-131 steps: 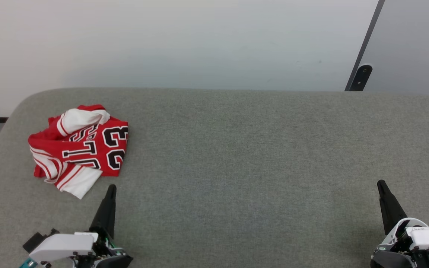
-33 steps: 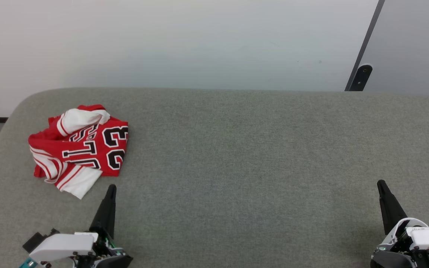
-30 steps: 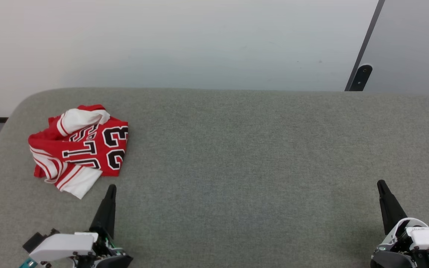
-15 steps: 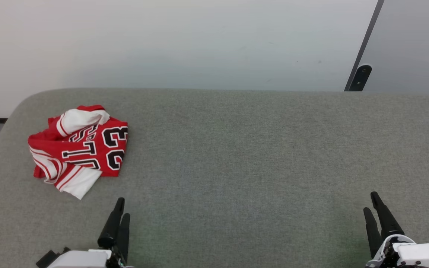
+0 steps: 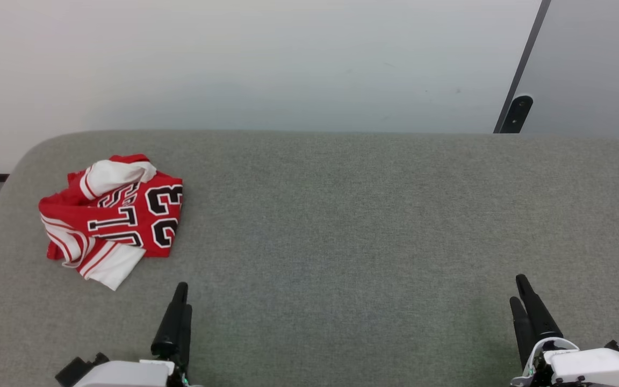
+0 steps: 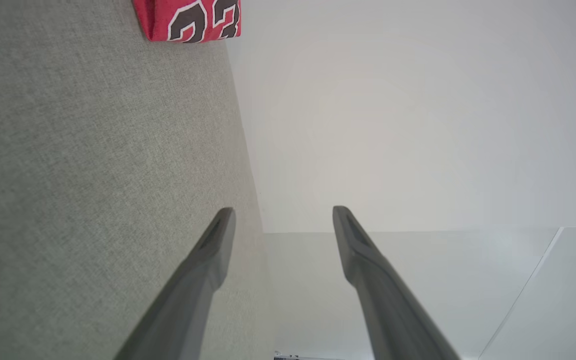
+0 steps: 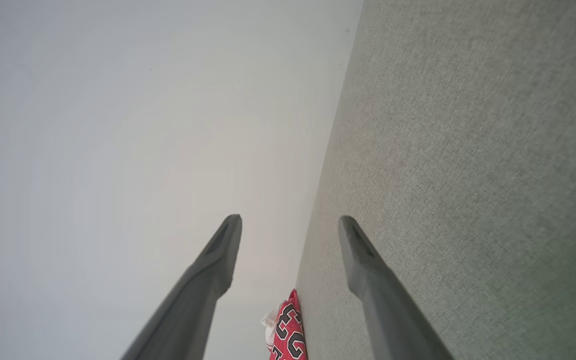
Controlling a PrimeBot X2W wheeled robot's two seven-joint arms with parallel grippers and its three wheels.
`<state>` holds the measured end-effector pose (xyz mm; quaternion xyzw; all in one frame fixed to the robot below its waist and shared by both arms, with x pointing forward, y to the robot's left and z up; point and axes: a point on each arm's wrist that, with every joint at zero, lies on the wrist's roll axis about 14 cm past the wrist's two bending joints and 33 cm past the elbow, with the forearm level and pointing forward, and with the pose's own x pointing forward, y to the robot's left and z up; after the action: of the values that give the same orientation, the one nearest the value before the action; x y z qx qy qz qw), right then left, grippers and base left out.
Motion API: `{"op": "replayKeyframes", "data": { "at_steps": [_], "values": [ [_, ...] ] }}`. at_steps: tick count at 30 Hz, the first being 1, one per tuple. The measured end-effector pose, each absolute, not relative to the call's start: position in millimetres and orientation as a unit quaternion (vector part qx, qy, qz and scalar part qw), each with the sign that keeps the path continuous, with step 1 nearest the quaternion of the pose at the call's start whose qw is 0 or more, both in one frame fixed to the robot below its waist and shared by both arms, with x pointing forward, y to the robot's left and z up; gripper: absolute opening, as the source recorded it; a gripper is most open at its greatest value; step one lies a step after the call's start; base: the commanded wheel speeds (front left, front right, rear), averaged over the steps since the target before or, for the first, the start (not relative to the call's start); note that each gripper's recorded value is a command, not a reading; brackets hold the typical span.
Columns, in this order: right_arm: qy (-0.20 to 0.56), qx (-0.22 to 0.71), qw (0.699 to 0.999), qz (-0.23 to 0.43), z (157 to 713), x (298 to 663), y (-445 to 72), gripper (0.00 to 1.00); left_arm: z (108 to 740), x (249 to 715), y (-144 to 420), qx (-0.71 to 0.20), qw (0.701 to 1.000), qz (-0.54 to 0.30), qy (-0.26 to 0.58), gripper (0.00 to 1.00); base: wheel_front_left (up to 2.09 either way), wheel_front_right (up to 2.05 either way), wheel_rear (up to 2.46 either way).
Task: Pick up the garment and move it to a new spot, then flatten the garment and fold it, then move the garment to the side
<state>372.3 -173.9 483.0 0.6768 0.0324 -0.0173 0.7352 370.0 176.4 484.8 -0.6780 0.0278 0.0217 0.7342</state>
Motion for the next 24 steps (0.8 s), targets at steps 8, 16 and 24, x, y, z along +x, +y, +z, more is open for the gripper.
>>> {"op": "replayKeyframes", "data": {
  "at_steps": [8,16,24],
  "values": [
    [0.038,0.619,0.784,-0.015,480,370,-170,1.00,491,371,172,-0.623,0.781,0.009,0.026,1.00,0.00,0.00,0.00],
    [0.036,0.508,0.861,-0.006,482,369,-171,1.00,494,372,174,-0.517,0.856,-0.002,0.029,1.00,0.00,0.00,0.00],
    [0.023,0.388,0.921,0.004,490,368,-176,1.00,501,370,176,-0.403,0.915,-0.016,0.018,1.00,0.00,0.00,0.00]
  ]
}}
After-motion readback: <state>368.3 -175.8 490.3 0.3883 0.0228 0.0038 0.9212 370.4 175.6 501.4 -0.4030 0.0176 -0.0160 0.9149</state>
